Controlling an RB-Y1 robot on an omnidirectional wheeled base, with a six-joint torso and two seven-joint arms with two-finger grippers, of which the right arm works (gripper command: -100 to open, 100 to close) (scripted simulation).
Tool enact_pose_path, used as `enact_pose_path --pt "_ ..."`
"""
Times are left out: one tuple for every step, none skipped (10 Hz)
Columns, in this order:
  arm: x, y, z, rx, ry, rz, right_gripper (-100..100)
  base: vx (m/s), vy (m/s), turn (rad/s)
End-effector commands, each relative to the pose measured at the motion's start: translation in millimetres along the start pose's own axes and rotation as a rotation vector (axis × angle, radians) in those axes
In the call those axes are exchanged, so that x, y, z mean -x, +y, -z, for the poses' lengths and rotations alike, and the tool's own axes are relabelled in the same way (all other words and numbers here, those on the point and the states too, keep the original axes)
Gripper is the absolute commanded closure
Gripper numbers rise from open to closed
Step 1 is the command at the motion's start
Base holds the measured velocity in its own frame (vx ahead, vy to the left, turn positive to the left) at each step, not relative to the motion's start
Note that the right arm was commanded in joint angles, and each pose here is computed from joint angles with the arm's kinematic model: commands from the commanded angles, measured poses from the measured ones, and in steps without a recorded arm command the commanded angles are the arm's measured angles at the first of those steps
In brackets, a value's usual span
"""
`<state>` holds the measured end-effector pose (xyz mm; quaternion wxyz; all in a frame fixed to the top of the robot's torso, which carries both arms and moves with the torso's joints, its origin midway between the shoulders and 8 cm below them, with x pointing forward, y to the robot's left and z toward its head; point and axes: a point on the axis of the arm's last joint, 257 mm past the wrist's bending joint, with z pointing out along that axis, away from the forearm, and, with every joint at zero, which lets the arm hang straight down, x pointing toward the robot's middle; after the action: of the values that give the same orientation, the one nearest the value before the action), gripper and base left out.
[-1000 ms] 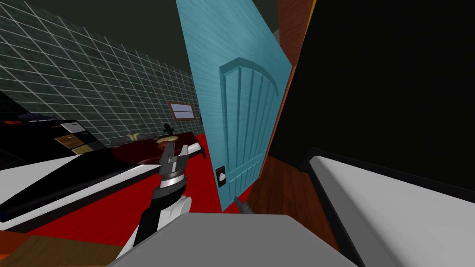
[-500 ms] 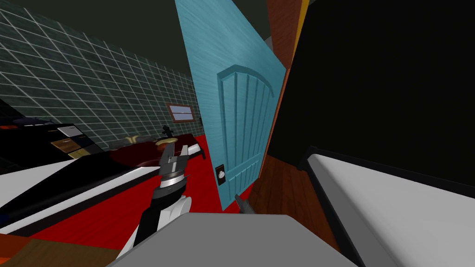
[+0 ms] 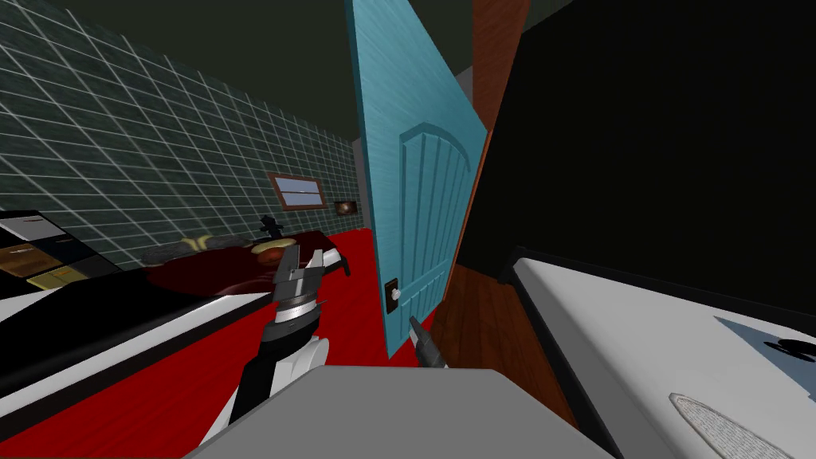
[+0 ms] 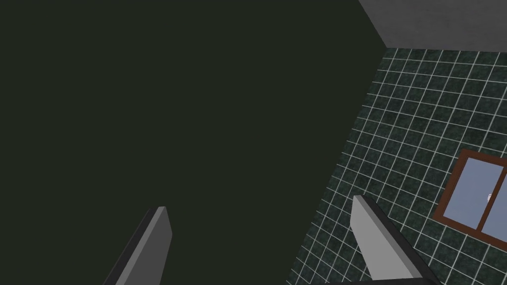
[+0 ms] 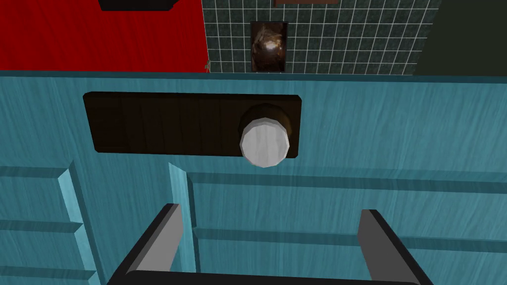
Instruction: Push the door open
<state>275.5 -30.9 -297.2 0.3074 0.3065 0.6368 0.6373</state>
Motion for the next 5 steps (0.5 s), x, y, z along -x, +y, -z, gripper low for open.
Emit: enact_pose_path --pt "2.3 0.2 -3.3 -0.001 -0.007 0.002 -100 0.094 0.105 0.057" --pt "3.2 0.2 -4.5 -0.001 -0.009 0.003 -100 0.161 0.110 0.030" --pt "4.9 0.4 -7.0 -0.001 -0.014 0.004 -100 0.161 0.110 0.046" --pt "5.8 0.5 -8.2 -0.002 -0.017 0.005 -100 0.156 0.105 0.030" --pt "7.5 0.6 -10.7 -0.002 -0.022 0.007 -100 0.182 0.108 0.045"
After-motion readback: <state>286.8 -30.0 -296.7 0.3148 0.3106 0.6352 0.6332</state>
